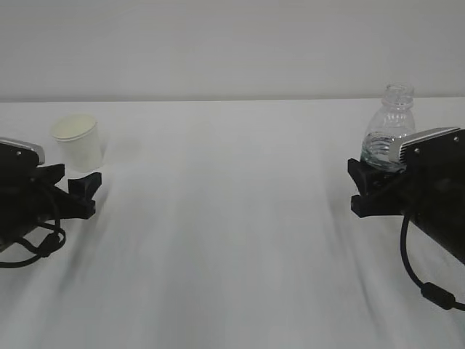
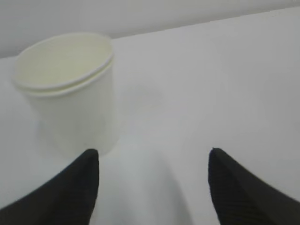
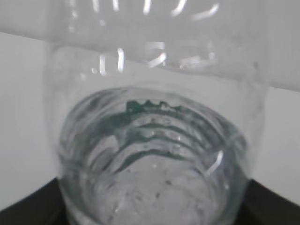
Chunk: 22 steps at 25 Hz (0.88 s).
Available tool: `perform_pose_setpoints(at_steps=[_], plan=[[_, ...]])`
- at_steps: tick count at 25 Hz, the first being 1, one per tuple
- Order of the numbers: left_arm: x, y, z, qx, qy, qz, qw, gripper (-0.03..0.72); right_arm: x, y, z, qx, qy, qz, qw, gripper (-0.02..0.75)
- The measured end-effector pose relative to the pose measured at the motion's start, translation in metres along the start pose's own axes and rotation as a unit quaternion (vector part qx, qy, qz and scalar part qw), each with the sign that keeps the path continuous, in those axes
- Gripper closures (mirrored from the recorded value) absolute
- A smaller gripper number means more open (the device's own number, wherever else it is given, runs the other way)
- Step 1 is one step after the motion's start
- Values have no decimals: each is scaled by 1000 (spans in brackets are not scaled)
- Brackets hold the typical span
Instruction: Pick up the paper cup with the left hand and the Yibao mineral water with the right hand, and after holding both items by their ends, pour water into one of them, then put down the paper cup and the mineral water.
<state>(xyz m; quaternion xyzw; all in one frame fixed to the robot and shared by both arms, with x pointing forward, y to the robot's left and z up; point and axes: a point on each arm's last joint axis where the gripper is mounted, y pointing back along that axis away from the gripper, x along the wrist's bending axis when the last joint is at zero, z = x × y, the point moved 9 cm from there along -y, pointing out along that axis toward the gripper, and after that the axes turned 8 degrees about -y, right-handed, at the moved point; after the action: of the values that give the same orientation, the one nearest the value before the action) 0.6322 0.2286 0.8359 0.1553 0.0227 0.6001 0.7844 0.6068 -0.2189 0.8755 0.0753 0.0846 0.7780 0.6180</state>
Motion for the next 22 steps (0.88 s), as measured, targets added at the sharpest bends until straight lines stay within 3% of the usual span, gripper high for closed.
perform_pose_setpoints(at_steps=[7,22], plan=[[-4,-14,9,-20,-22,-14,999,71,0,0,0,0,4,0,1000,267],[15,-31,-19,9,7,42,999,64,0,0,0,0,17,0,1000,267]])
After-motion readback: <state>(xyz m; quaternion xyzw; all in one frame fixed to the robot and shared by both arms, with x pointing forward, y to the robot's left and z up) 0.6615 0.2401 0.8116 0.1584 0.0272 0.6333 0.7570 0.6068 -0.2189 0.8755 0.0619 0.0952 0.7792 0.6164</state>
